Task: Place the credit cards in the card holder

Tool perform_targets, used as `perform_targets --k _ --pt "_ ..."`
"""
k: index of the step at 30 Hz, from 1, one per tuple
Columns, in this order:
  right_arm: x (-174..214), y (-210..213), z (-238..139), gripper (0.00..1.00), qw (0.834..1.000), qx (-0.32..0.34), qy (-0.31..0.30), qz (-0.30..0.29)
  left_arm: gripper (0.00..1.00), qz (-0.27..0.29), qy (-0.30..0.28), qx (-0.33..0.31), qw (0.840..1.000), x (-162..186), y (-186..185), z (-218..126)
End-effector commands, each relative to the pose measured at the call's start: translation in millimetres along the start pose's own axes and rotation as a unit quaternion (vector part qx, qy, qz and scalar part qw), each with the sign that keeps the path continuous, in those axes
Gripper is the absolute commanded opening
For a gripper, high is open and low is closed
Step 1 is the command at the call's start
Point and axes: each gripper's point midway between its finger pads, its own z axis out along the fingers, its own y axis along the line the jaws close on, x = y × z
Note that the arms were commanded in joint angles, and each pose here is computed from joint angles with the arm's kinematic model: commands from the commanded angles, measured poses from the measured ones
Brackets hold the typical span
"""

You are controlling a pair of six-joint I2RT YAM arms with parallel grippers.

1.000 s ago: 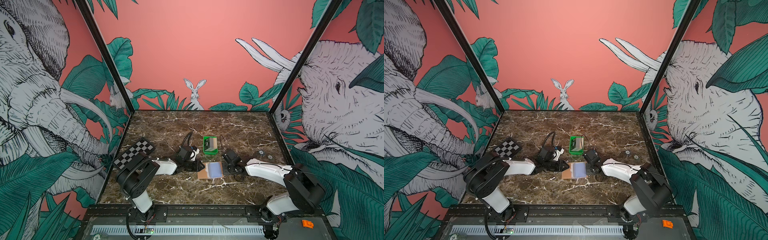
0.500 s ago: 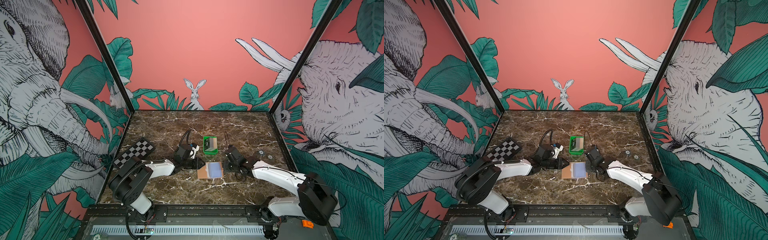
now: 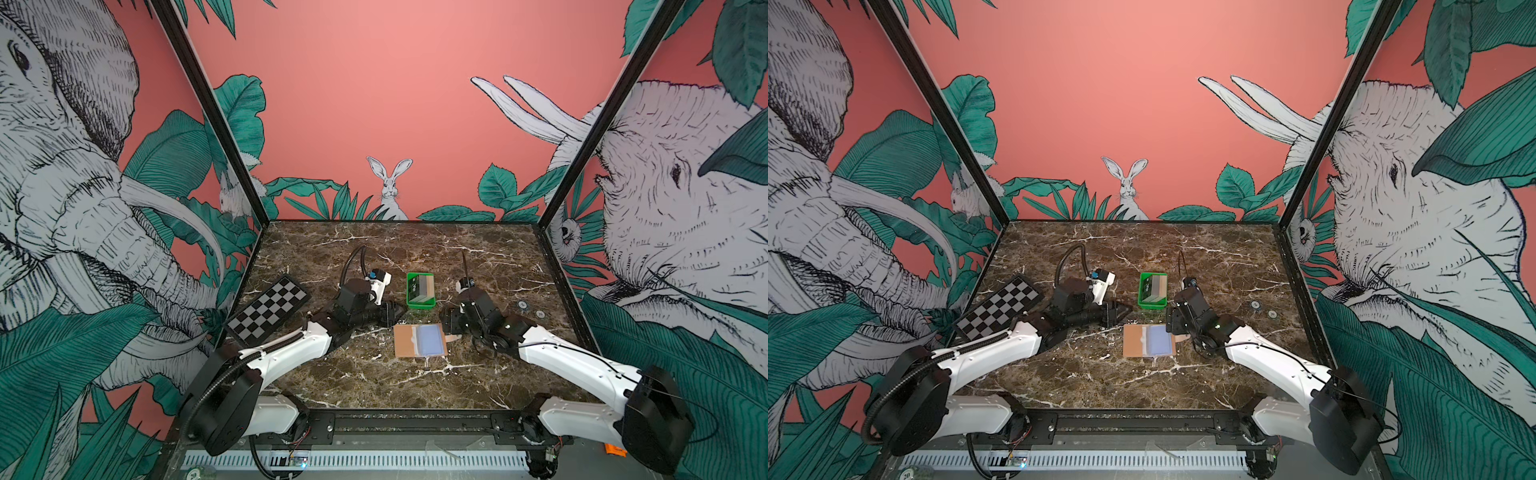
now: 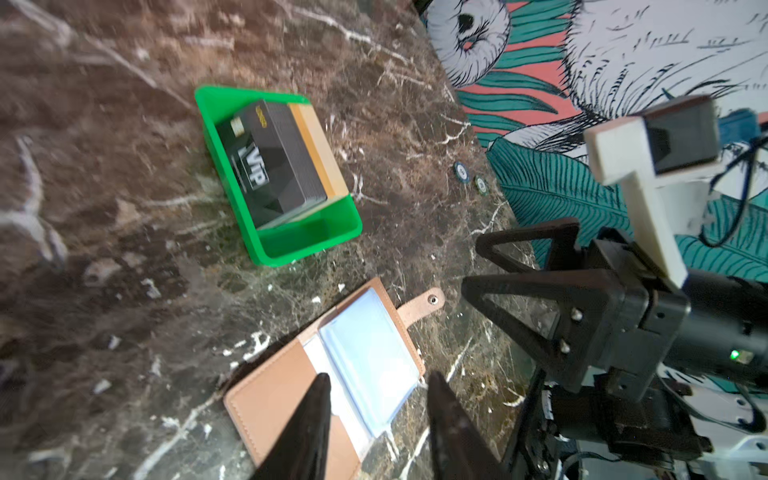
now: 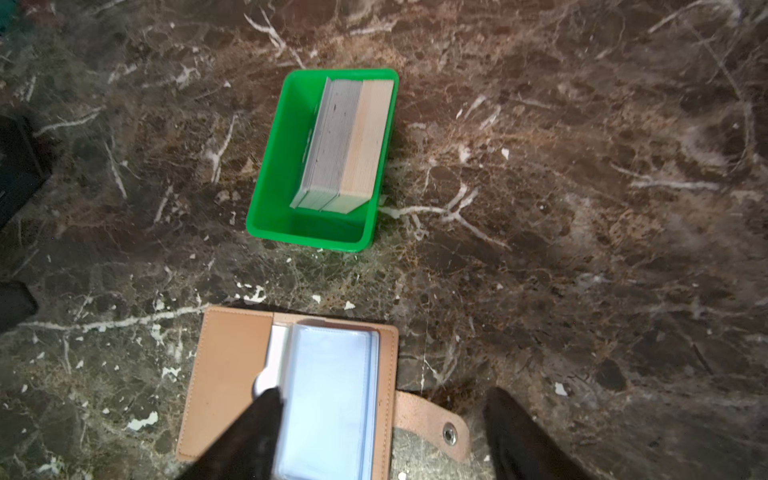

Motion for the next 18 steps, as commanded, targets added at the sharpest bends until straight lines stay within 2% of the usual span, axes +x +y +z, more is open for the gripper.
perform_targets --k 1,3,4,9,15,18 --pt "-33.2 4.6 -10.4 0.95 0.998 0.000 -0.057 0.002 0.61 0.030 -0.039 -0.002 0.999 -22.5 -8.7 -13.3" --pt "-39.1 1.2 -11.8 0.98 0.997 0.011 -0.070 0.009 0.92 0.034 -0.048 -0.010 0.998 -27.8 -9.1 -17.0" --pt "-41.9 -1.7 -13.0 0.98 0.997 0.021 -0.075 0.013 0.99 0.034 -0.050 -0.013 0.998 -29.6 -9.2 -18.4" --pt "-46.7 -10.3 -15.0 0.98 0.995 0.048 -0.085 0.014 0.99 0.039 -0.045 -0.027 0.998 -29.6 -6.5 -20.6" --pt "-47.6 -2.7 -13.3 0.95 0.996 0.031 -0.077 -0.009 0.99 0.037 -0.016 -0.026 0.999 -21.5 -4.3 -13.1" --pt "-52.7 0.6 -11.6 0.95 0.996 0.033 -0.075 -0.021 0.99 0.037 -0.029 -0.049 0.998 -26.1 3.9 -14.0"
